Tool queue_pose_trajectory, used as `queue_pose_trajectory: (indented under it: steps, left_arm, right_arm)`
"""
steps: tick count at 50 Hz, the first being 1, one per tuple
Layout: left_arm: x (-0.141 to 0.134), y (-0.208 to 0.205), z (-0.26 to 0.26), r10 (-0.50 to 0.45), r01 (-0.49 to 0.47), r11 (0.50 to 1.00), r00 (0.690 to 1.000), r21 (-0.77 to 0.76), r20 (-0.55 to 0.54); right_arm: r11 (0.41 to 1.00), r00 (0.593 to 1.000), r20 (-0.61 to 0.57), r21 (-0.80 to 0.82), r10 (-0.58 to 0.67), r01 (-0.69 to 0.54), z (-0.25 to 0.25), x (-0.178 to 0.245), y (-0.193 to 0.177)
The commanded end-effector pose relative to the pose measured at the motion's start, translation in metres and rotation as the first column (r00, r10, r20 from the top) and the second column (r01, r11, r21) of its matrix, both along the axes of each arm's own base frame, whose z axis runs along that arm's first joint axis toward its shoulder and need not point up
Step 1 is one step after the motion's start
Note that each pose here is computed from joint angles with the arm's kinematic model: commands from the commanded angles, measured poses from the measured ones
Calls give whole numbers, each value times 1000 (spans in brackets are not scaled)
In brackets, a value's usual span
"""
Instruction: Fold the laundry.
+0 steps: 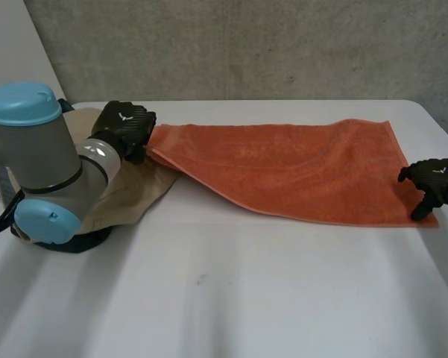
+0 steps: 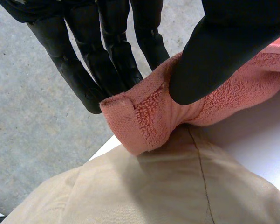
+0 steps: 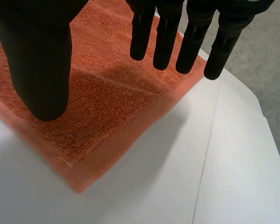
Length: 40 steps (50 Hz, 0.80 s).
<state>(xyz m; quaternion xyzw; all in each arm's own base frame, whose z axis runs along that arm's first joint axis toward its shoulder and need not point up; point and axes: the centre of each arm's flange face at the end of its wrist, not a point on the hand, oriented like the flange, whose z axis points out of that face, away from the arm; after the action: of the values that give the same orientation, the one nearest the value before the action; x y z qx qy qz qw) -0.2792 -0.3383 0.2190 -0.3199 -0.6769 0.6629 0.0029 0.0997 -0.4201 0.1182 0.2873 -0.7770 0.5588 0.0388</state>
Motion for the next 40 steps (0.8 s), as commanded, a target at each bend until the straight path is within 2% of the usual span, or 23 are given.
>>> queue_pose_trajectory:
  steps: [1,10,20,40]
  left_arm:
    - [0,0,-2,1,-1,1000,1000,7,2]
    - [-2,1,-3,-3,2,1000,1000,7,2]
    - [-2,1,-4,-4,4,1000,1000,13,4]
    - [0,0,-4,-1,1,1000,1000,16,1]
  right_arm:
    - [999,999,-17,17,-27,28,1,-1,-3]
    - [995,997,46,89,-58,54,30,-6,17]
    - [988,999,-23,155,-22,25,0,-14,21]
    - [1000,1000,-17,-17,-11,11,-2,5,-8]
